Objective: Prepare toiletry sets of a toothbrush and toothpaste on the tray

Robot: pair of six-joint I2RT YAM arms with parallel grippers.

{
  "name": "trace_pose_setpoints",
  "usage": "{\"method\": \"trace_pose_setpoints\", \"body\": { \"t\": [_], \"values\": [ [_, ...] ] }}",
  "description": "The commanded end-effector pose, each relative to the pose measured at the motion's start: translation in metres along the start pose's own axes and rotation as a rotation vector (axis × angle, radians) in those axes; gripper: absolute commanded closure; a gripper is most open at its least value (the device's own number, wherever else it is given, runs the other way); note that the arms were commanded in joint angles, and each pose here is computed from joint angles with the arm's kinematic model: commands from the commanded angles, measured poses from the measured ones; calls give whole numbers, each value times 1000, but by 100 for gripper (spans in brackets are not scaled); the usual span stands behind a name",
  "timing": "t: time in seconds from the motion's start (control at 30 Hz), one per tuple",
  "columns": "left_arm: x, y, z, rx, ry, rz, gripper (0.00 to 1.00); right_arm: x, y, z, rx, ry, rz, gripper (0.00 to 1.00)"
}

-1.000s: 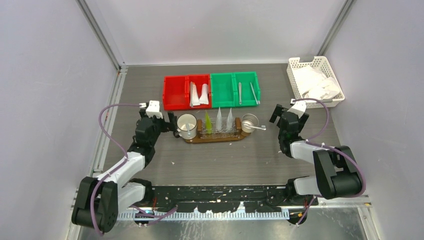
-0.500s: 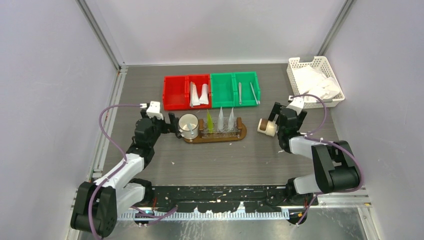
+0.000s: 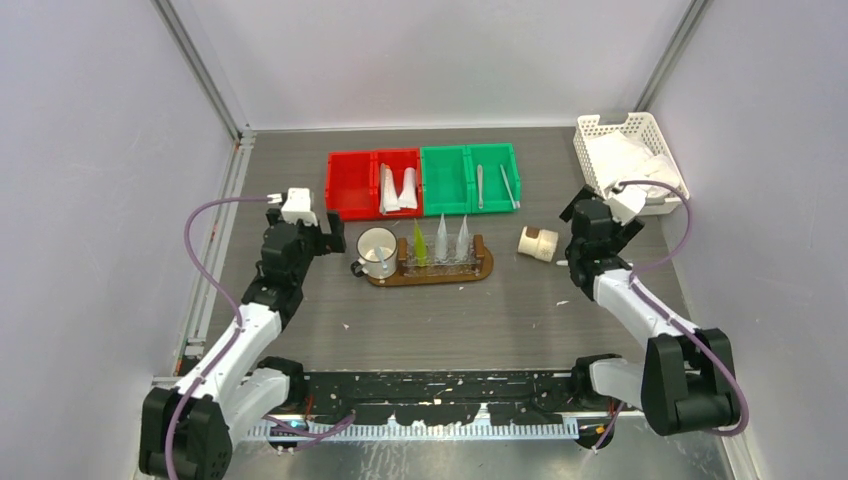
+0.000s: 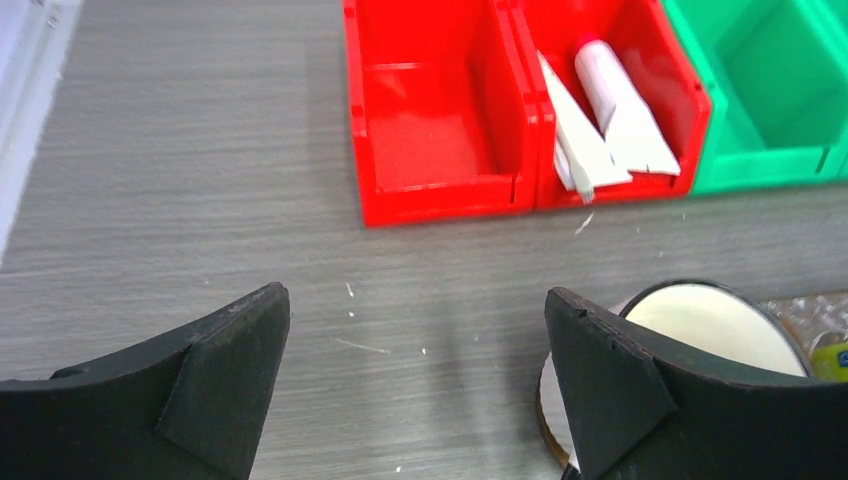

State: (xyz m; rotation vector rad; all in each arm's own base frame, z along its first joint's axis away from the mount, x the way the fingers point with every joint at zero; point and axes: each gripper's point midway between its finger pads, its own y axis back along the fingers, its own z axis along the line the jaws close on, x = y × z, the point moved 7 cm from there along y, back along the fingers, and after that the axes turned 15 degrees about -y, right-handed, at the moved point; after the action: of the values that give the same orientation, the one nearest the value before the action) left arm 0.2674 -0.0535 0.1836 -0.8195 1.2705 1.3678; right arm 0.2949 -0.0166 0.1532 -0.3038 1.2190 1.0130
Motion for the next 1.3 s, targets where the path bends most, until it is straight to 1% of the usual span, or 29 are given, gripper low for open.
{"method": "trace_pose_setpoints", "body": {
  "t": [0.0,0.03,0.07,0.17,0.23,0.27,0.33,0.43,0.5,0.6,0.67,0.73,0.8,0.97,1.03,1.13,1.27],
  "values": [
    [-21,12,10,-56,16,-34,0,-26,2,9,20,-131,10,8],
    [-22,14,10,-59,19,-41,0,-24,1,8,21,-141,52,12],
    [-22,15,11,-63,22,-41,0,-25,-1,9,17,-161,87,13],
    [-23,18,16,-106,39,-7,0,-25,-13,1,-22,-305,215,12],
    [-24,19,20,-150,61,25,0,-25,-20,-7,-47,-390,300,20],
    [-24,20,22,-164,67,44,0,-28,-24,-11,-49,-421,322,21],
    [-23,21,24,-196,90,78,0,-24,-27,-13,-62,-441,401,21],
    [-23,20,21,-180,110,81,0,-19,-34,-4,-124,-464,518,22],
    [-23,19,20,-172,119,82,0,-14,-40,0,-129,-471,585,22],
    [-24,20,20,-167,117,87,0,-13,-43,1,-153,-490,599,21],
    [-23,21,21,-173,115,87,0,-10,-49,7,-176,-489,646,21],
    [-22,20,20,-171,117,83,0,-3,-58,13,-199,-510,710,22],
    [-21,19,19,-165,122,87,0,6,-67,19,-237,-548,744,25],
    [-17,16,15,-144,127,99,0,23,-85,35,-307,-590,809,28],
    [-15,13,13,-133,135,102,0,28,-91,43,-344,-628,835,34],
    [-15,10,10,-111,141,109,0,31,-94,51,-376,-647,843,35],
    [-15,8,9,-104,143,117,0,27,-87,59,-407,-635,843,38]
  ]
}}
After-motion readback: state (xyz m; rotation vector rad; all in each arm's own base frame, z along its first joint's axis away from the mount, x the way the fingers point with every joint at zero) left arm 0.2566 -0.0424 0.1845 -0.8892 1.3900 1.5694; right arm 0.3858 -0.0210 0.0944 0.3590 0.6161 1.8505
